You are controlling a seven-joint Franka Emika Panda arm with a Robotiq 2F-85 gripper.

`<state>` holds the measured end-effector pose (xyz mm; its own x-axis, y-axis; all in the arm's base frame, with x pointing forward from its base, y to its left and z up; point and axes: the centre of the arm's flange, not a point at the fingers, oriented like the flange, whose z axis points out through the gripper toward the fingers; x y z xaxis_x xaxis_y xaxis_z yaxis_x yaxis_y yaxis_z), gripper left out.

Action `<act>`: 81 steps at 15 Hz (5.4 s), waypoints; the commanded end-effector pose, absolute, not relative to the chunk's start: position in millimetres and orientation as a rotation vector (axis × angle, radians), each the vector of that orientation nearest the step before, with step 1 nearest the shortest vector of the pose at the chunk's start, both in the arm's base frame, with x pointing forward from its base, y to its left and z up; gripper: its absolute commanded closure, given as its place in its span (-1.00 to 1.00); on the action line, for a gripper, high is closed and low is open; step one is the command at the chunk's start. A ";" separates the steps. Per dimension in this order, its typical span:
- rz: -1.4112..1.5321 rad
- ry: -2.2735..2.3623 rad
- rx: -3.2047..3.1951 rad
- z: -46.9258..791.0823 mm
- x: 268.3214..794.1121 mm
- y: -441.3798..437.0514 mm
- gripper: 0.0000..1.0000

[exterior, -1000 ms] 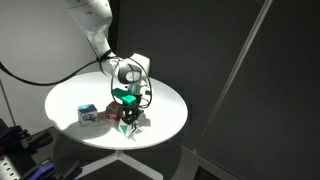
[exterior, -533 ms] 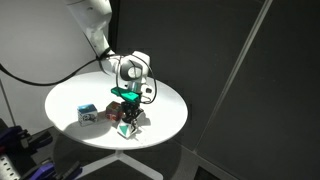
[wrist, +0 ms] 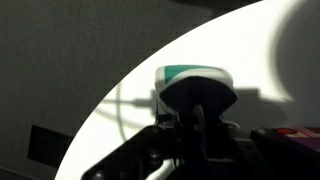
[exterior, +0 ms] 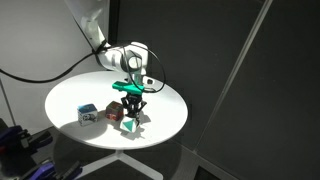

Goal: Move the block with the letter a on it to the left

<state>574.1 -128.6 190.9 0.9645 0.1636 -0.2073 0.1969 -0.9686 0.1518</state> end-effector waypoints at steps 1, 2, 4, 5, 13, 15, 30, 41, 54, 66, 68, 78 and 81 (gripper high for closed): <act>-0.263 0.488 2.898 216.4 547.3 -121.0 0.84; -0.253 0.542 2.885 220.1 542.7 -118.8 0.83; -0.244 0.655 2.859 225.9 531.6 -113.6 0.83; -0.236 0.715 2.844 228.1 525.9 -110.8 0.83; -0.187 1.090 2.765 248.3 483.2 -98.2 0.84; -0.204 1.149 2.751 253.3 476.5 -95.3 0.84; -0.288 1.246 2.727 253.4 466.9 -85.2 0.55; -0.211 1.359 2.683 268.4 462.3 -76.4 0.86; -0.022 1.825 2.367 307.1 445.9 -10.6 0.85; 0.029 2.069 2.133 291.5 415.5 74.2 0.85; 0.031 2.098 2.116 290.3 408.1 82.0 0.85; -0.007 2.121 2.101 283.0 404.0 97.7 0.61; -0.008 2.121 2.101 282.9 403.5 97.6 0.61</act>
<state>403.5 97.6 282.9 -0.0035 0.9935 -0.1139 0.9943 0.0156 0.1057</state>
